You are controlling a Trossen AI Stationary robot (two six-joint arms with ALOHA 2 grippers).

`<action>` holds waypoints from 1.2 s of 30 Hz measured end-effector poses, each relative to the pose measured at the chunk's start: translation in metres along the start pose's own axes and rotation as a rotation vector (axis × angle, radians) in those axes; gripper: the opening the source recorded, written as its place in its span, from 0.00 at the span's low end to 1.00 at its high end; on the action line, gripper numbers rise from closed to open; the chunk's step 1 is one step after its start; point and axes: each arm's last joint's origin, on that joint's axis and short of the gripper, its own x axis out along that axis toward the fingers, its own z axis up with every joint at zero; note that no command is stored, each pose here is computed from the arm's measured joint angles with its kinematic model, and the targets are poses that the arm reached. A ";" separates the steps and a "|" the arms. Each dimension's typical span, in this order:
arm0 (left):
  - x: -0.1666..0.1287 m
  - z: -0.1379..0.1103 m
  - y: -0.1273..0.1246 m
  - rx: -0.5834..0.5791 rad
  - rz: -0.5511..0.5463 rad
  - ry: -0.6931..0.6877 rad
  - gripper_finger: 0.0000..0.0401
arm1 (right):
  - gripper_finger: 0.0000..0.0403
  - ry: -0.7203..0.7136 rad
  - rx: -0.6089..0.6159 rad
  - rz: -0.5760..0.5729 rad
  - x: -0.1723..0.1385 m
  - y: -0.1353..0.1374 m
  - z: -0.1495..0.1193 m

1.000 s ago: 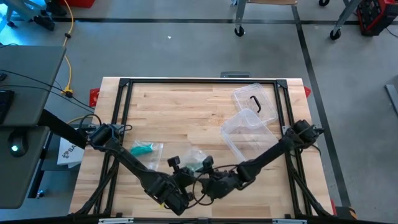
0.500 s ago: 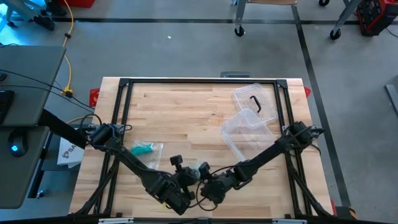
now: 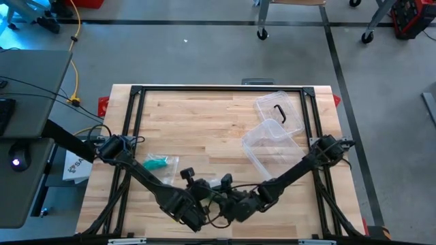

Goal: Roll bandage
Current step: Open the transparent zip bag, then put the rolled green bandage into the transparent zip bag

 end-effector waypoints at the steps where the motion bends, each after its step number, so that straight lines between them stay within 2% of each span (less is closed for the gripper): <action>1: 0.000 -0.002 0.002 0.002 0.018 0.017 0.00 | 0.54 0.009 0.009 0.013 -0.001 0.000 0.003; 5: -0.004 -0.012 0.012 0.009 0.111 0.083 0.00 | 0.56 0.032 0.070 0.098 -0.010 -0.001 0.019; 8: -0.008 -0.019 0.022 0.014 0.192 0.136 0.00 | 0.61 0.049 0.137 0.207 -0.016 -0.005 0.031; 11: -0.012 -0.024 0.027 0.010 0.232 0.186 0.00 | 0.65 0.106 0.181 0.304 -0.018 -0.007 0.029; 14: -0.015 -0.028 0.027 0.015 0.238 0.205 0.00 | 0.69 0.205 0.181 0.350 -0.013 -0.011 0.016; 18: -0.018 -0.030 0.025 0.007 0.227 0.220 0.00 | 0.70 0.327 0.203 0.336 0.001 -0.020 -0.010; 21: -0.020 -0.032 0.024 0.009 0.228 0.217 0.00 | 0.70 0.354 0.225 0.340 0.014 -0.030 -0.026; 28: -0.024 -0.036 0.021 0.000 0.222 0.208 0.00 | 0.70 0.405 0.314 0.464 0.035 -0.040 -0.068; 32: -0.026 -0.038 0.020 -0.009 0.216 0.200 0.00 | 0.61 0.385 0.414 0.490 0.036 -0.033 -0.074; 36: -0.028 -0.039 0.018 -0.011 0.209 0.195 0.00 | 0.43 0.332 0.420 0.506 0.031 -0.023 -0.067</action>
